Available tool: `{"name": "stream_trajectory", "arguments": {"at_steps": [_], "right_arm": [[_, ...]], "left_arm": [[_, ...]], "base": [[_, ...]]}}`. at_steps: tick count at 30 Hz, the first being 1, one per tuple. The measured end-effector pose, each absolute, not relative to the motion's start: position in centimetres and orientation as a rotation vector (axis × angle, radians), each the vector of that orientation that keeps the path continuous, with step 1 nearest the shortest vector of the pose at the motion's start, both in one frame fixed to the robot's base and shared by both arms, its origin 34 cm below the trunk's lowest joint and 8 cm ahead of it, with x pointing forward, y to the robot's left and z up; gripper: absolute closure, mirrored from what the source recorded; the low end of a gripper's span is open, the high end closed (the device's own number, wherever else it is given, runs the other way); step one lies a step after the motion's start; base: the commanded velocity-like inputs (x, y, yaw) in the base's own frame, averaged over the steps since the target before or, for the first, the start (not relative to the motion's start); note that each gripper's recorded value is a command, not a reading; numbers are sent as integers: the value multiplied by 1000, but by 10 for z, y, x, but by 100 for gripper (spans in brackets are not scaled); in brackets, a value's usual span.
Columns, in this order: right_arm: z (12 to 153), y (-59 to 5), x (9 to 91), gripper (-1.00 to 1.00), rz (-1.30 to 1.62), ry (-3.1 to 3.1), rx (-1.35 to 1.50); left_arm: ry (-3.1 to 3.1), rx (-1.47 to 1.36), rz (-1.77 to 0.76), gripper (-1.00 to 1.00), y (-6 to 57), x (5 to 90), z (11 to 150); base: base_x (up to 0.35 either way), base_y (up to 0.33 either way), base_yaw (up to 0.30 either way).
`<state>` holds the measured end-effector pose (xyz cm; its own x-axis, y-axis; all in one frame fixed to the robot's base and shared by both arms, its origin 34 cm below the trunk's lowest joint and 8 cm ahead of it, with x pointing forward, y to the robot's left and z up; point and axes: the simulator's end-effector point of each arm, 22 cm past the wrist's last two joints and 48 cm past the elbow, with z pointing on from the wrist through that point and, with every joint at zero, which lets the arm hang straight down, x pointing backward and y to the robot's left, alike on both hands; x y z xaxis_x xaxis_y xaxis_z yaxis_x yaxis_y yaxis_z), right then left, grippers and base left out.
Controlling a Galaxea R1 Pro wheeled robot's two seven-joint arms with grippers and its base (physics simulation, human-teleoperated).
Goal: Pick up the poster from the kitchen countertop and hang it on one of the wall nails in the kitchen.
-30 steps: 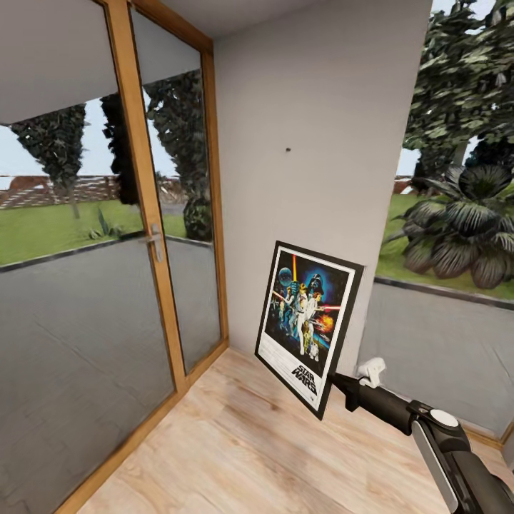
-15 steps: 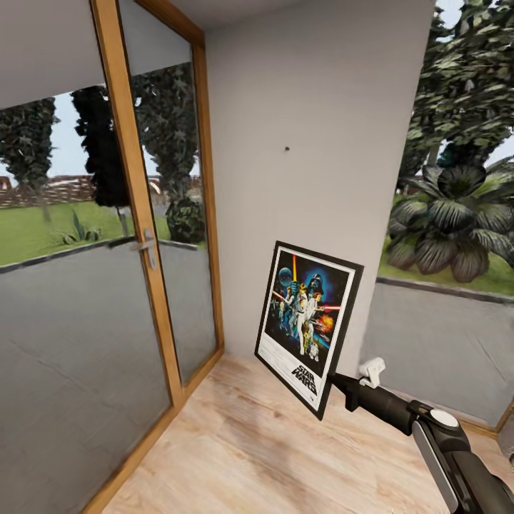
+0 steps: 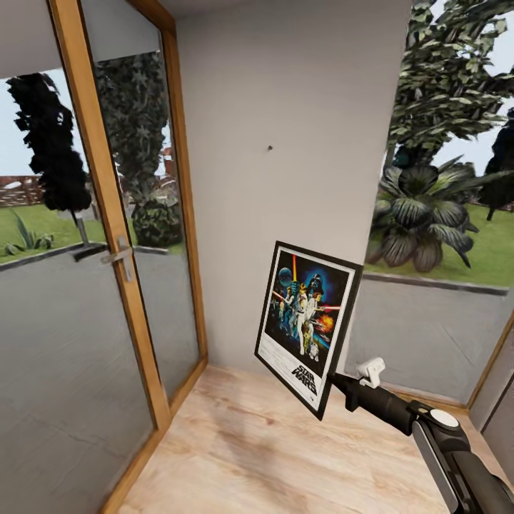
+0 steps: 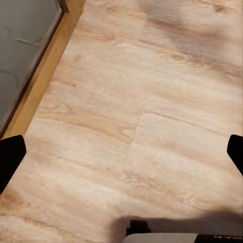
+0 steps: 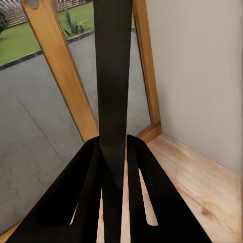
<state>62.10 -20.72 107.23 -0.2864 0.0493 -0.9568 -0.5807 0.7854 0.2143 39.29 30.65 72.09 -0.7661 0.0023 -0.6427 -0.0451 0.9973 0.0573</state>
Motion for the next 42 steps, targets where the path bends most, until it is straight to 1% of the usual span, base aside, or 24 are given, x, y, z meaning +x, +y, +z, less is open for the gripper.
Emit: {"name": "stream_trajectory", "arguments": {"at_steps": [9, 20, 35, 38, 42], "right_arm": [[1072, -207, 621, 100, 648, 1767, -414], [1073, -207, 621, 100, 647, 1765, -415], [1077, -207, 621, 100, 645, 1759, -417], [1077, -207, 620, 100, 645, 1757, -418], [1078, -207, 620, 100, 646, 1756, -419]], "left_arm": [[2443, -29, 90, -100, 307, 393, 721], [2441, -30, 92, -100, 307, 393, 721], [2433, -29, 93, -100, 307, 396, 723], [2432, -30, 94, -100, 307, 396, 724], [2431, -32, 96, -100, 308, 396, 724]], "base": [[169, 314, -52], [157, 285, -264], [14, 23, -294], [8, 0, -127], [219, 27, -27]]}}
